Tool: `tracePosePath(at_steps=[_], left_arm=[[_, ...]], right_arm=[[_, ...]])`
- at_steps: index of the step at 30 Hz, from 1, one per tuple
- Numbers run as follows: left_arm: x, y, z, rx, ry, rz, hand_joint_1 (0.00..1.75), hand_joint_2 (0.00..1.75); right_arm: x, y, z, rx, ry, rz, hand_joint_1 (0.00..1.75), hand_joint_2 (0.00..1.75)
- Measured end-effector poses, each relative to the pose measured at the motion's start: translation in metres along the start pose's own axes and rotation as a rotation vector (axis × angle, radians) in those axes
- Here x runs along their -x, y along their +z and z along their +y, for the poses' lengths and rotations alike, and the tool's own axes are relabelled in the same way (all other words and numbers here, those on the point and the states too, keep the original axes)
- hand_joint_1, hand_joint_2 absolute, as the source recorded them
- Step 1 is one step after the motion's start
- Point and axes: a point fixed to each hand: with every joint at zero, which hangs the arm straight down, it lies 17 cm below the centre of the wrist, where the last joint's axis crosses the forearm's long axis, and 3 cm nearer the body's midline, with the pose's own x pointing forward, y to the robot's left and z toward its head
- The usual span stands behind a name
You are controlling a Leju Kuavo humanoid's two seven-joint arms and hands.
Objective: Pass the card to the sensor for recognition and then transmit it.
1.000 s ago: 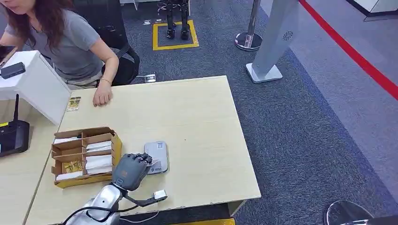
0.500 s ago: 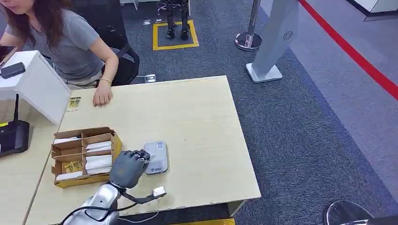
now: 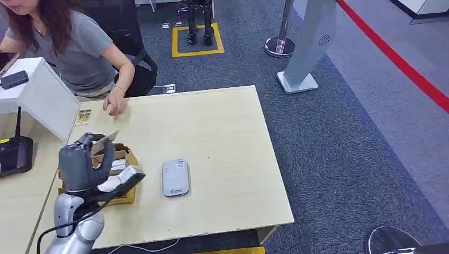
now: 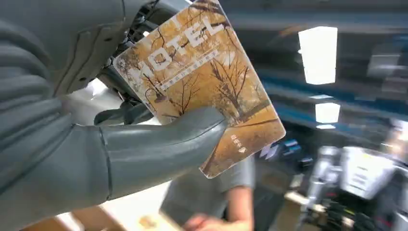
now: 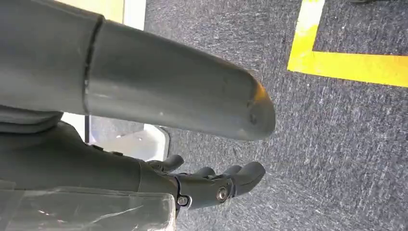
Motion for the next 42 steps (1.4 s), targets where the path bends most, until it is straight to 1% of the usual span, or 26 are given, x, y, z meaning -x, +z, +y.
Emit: tracePosePath(at_steps=[1, 3, 4, 8, 10, 15, 19, 38, 39, 40, 41, 42], left_arm=[[0.011, -0.002, 0.005, -0.017, 0.078, 0.049, 1.75, 1.75], [0.036, -0.003, 0.011, -0.035, 0.328, 0.166, 1.75, 1.75], [0.045, -0.004, 0.014, -0.048, 0.412, 0.203, 1.75, 1.75], [0.069, -0.003, 0.025, -0.090, 0.580, 0.279, 1.75, 1.75], [0.080, -0.002, 0.029, -0.109, 0.626, 0.310, 1.75, 1.75], [0.102, -0.001, 0.041, -0.155, 0.657, 0.354, 1.75, 1.75], [0.110, 0.000, 0.044, -0.168, 0.659, 0.370, 1.75, 1.75], [0.110, 0.003, 0.043, -0.168, 0.629, 0.368, 1.75, 1.75], [0.110, 0.003, 0.042, -0.168, 0.629, 0.369, 1.27, 1.75], [0.110, 0.003, 0.042, -0.167, 0.629, 0.369, 0.21, 1.75], [0.110, 0.003, 0.042, -0.167, 0.629, 0.370, 0.00, 1.75], [0.110, 0.004, 0.042, -0.167, 0.628, 0.370, 0.00, 1.75]], right_arm=[[0.000, 0.000, 0.000, 0.000, -0.002, 0.000, 0.00, 0.00], [0.000, 0.000, 0.000, 0.002, -0.005, 0.000, 0.00, 0.00], [0.000, 0.000, 0.000, 0.002, -0.006, 0.000, 0.00, 0.00], [0.000, 0.000, 0.000, 0.001, -0.006, 0.002, 0.00, 0.00], [0.001, 0.000, 0.000, 0.001, -0.005, 0.005, 0.00, 0.00], [0.001, 0.000, 0.000, 0.002, -0.004, 0.005, 0.00, 0.00], [0.001, 0.000, 0.000, 0.002, -0.004, 0.005, 0.00, 0.00], [0.001, 0.000, 0.000, 0.001, -0.005, 0.006, 0.00, 0.00], [0.001, 0.000, 0.000, 0.000, -0.005, 0.007, 0.00, 0.00], [0.001, 0.000, 0.000, 0.000, -0.006, 0.007, 0.00, 0.00], [0.001, 0.000, 0.000, 0.000, -0.006, 0.007, 0.00, 0.00], [0.001, 0.000, 0.000, 0.000, -0.006, 0.007, 0.00, 0.00]])
